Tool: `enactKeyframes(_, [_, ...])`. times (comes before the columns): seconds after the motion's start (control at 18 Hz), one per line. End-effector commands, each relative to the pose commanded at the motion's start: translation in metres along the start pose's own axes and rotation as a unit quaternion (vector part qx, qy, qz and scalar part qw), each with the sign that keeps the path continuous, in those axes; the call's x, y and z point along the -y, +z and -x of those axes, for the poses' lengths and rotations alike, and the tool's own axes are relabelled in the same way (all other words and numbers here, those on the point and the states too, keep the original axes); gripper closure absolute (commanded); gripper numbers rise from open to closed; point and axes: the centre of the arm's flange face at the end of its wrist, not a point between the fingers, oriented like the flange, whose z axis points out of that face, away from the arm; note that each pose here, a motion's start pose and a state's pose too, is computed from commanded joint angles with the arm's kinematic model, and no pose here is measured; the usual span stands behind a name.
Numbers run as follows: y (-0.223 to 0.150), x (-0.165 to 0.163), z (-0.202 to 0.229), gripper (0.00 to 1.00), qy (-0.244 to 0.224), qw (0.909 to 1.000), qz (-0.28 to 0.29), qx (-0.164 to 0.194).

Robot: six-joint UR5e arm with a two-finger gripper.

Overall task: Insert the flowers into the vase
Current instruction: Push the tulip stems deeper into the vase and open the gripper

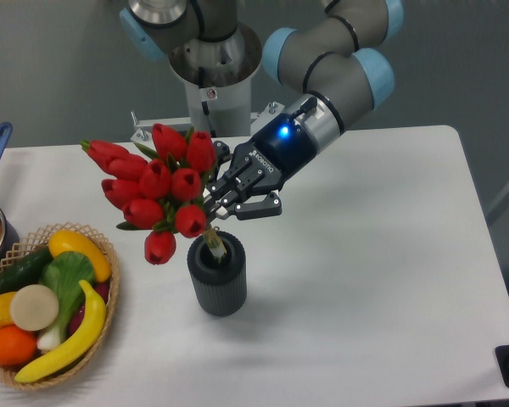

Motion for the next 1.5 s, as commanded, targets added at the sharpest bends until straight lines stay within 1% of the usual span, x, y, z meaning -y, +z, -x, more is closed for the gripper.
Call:
enactKeyframes(0.17, [0.000, -0.013, -0.003, 0.79, 0.005, 1.0000, 0.000, 0.000])
enactKeyframes(0.5, [0.001, -0.037, -0.009, 0.79, -0.009, 1.0000, 0.001, -0.002])
enactKeyframes(0.56, [0.001, -0.043, -0.008, 0.79, -0.015, 0.9999, 0.002, -0.002])
enactKeyframes(1.06, [-0.003, -0.074, -0.002, 0.78, -0.017, 0.9999, 0.002, 0.002])
enactKeyframes(1.39, [-0.007, -0.097, 0.008, 0.78, -0.035, 0.9994, 0.002, 0.006])
enactKeyframes(1.5, [-0.008, -0.105, 0.012, 0.73, -0.024, 0.9997, 0.002, 0.006])
